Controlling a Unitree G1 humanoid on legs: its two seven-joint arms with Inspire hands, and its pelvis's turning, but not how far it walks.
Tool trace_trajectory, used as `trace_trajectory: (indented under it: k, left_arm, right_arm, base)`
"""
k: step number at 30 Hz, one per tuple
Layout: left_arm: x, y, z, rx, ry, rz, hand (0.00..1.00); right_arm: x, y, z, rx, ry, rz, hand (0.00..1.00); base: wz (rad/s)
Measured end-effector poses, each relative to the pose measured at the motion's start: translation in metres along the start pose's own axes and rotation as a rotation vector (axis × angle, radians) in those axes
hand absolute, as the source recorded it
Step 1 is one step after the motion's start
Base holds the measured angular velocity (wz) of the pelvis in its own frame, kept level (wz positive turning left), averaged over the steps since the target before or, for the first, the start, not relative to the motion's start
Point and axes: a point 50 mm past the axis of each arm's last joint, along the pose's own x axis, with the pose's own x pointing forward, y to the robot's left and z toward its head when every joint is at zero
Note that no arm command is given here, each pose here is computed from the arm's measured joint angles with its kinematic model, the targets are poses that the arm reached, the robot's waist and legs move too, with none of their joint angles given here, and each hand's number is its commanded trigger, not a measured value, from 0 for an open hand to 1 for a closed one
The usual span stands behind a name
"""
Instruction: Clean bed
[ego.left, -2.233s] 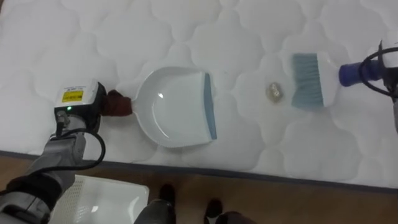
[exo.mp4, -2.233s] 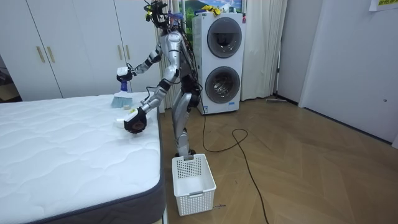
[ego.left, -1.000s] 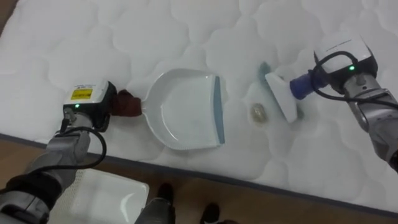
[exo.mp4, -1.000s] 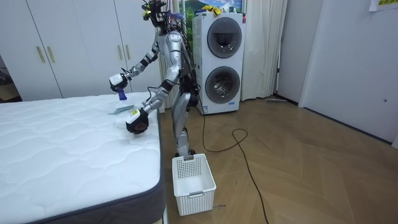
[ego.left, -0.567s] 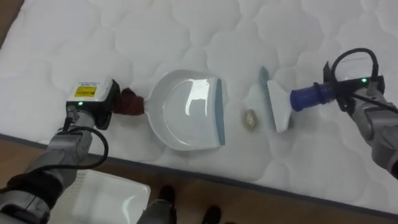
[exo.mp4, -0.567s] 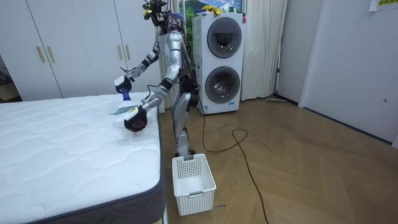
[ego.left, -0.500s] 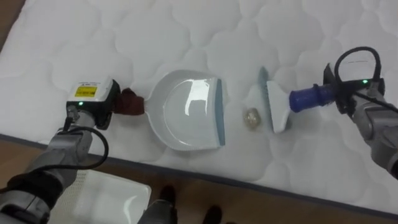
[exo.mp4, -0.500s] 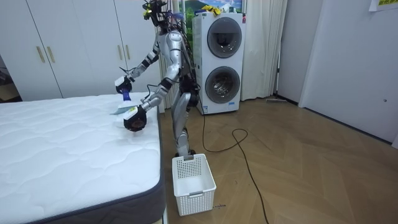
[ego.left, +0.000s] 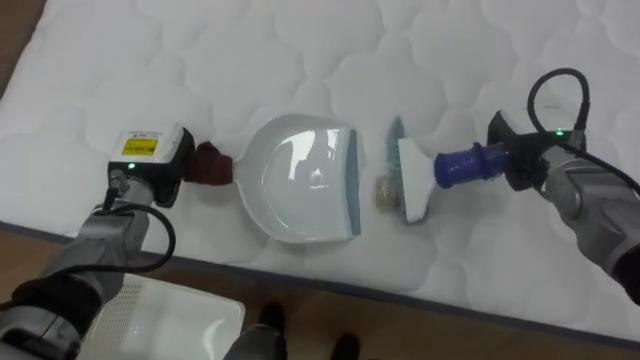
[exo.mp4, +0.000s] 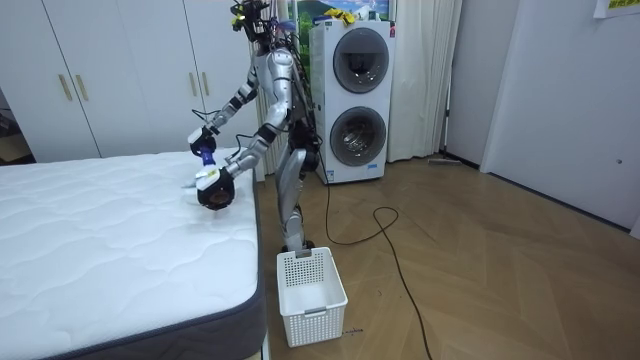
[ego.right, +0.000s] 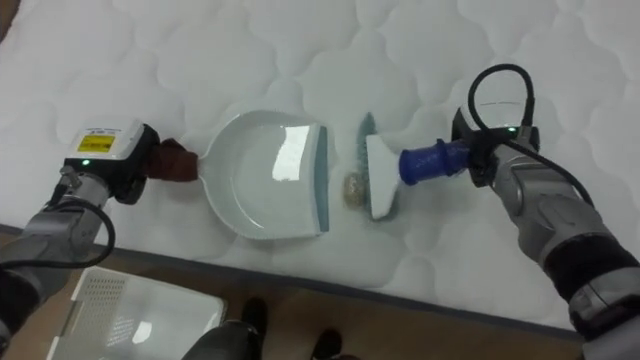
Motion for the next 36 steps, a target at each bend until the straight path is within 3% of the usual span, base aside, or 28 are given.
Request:
trace_trajectory:
  k: [6,36]
  left_arm:
    - [0.0,0.001,-0.001,-0.004,0.002,0.003,1.0]
    - [-0.005,-0.009,-0.002,-0.014,0.016,-0.024,1.0]
  right_arm:
    - [-0.007,0.012,0.005,0.088,-0.031,0.052,1.0]
    - [-0.007,0.02,0.022,0.246,-0.1,0.122,1.0]
  base:
    - [0.0]
    - [0.0]
